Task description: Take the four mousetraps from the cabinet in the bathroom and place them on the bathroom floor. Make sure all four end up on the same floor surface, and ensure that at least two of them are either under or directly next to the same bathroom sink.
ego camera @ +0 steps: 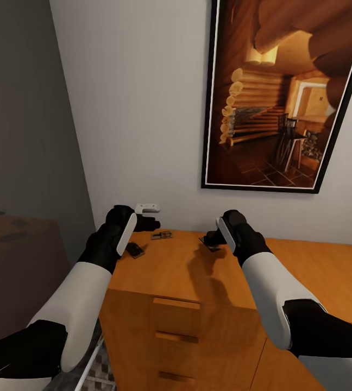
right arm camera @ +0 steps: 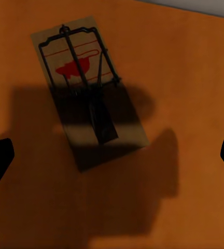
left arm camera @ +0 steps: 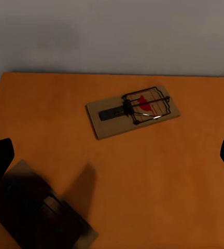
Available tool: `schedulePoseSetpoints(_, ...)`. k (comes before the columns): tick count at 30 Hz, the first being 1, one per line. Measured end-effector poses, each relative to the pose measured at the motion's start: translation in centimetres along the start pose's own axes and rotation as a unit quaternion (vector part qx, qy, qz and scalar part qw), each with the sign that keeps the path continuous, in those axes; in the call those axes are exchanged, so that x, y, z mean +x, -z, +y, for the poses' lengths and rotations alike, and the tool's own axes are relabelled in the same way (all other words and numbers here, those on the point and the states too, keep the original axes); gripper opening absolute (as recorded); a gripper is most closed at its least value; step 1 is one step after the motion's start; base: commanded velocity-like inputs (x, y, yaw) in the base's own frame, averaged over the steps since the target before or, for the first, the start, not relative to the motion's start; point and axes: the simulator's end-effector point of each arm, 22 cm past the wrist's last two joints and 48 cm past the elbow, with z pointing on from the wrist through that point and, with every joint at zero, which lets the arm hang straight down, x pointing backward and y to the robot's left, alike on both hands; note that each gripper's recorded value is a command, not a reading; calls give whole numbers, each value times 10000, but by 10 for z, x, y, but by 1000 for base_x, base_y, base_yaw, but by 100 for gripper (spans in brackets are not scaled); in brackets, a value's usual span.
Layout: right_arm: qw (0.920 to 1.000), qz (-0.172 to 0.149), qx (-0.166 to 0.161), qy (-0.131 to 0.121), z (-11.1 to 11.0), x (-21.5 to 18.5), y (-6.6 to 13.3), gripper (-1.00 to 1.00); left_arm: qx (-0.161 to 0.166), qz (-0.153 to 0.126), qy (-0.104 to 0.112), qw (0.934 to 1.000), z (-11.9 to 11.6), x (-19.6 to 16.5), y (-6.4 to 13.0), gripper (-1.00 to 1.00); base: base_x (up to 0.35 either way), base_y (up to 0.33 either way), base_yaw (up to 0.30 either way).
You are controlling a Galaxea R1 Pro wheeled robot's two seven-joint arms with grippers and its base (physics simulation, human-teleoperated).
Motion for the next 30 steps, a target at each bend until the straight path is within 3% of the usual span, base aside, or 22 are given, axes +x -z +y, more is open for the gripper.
schedulePoseSetpoints(9, 10000, -2, 64, -46, -12, -2, 0, 100, 1, 4, 1, 10000, 0, 0, 0, 100, 0, 0, 0)
schedulePoseSetpoints(16, 9997, -217, 90, -84, -19, -30, 16, 100, 1, 5, 1, 10000, 0, 0, 0, 100, 0, 0, 0)
schedulePoseSetpoints(30, 9993, -342, 104, -95, -22, -49, 27, 100, 6, 6, 4, 10000, 0, 0, 0, 100, 0, 0, 0)
